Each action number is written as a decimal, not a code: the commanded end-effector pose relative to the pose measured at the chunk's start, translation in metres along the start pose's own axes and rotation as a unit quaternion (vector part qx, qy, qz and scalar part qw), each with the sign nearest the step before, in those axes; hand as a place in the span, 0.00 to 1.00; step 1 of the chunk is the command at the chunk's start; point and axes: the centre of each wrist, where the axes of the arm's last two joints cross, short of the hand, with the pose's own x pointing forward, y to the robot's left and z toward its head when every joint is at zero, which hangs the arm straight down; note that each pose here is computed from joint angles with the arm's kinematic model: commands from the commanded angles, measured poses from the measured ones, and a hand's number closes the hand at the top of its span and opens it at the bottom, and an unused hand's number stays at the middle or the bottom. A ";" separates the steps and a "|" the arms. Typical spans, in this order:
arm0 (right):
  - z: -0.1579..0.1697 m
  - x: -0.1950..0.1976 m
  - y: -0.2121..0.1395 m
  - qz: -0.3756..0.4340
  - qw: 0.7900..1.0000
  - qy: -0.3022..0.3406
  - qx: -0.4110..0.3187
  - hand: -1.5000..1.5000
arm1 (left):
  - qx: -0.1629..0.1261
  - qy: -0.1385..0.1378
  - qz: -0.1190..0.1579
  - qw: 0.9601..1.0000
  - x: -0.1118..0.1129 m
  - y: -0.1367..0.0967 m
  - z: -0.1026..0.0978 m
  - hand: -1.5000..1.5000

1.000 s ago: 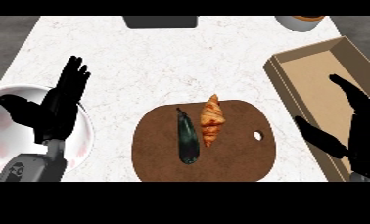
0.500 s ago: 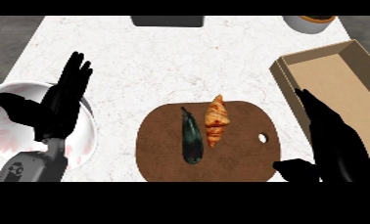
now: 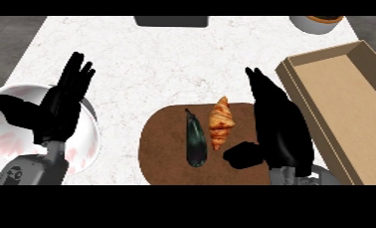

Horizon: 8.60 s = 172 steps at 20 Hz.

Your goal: Pick the croissant from the cutting board and place it in the cardboard box

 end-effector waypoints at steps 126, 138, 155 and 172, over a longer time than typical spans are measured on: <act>0.027 -0.032 -0.086 -0.016 0.970 -0.073 -0.233 1.00 | 0.002 0.003 0.006 1.000 -0.003 0.015 0.014 0.50; -0.089 -0.120 -0.081 0.093 0.958 -0.019 -0.270 1.00 | 0.004 -0.001 0.013 1.000 0.001 0.018 0.000 0.50; -0.158 -0.231 -0.078 0.127 0.983 0.036 -0.128 0.00 | 0.005 0.007 0.005 1.000 -0.013 -0.001 0.018 0.50; -0.133 -0.225 -0.133 -0.342 0.892 -0.084 -0.283 0.00 | 0.013 0.008 0.000 1.000 -0.008 0.024 0.014 0.50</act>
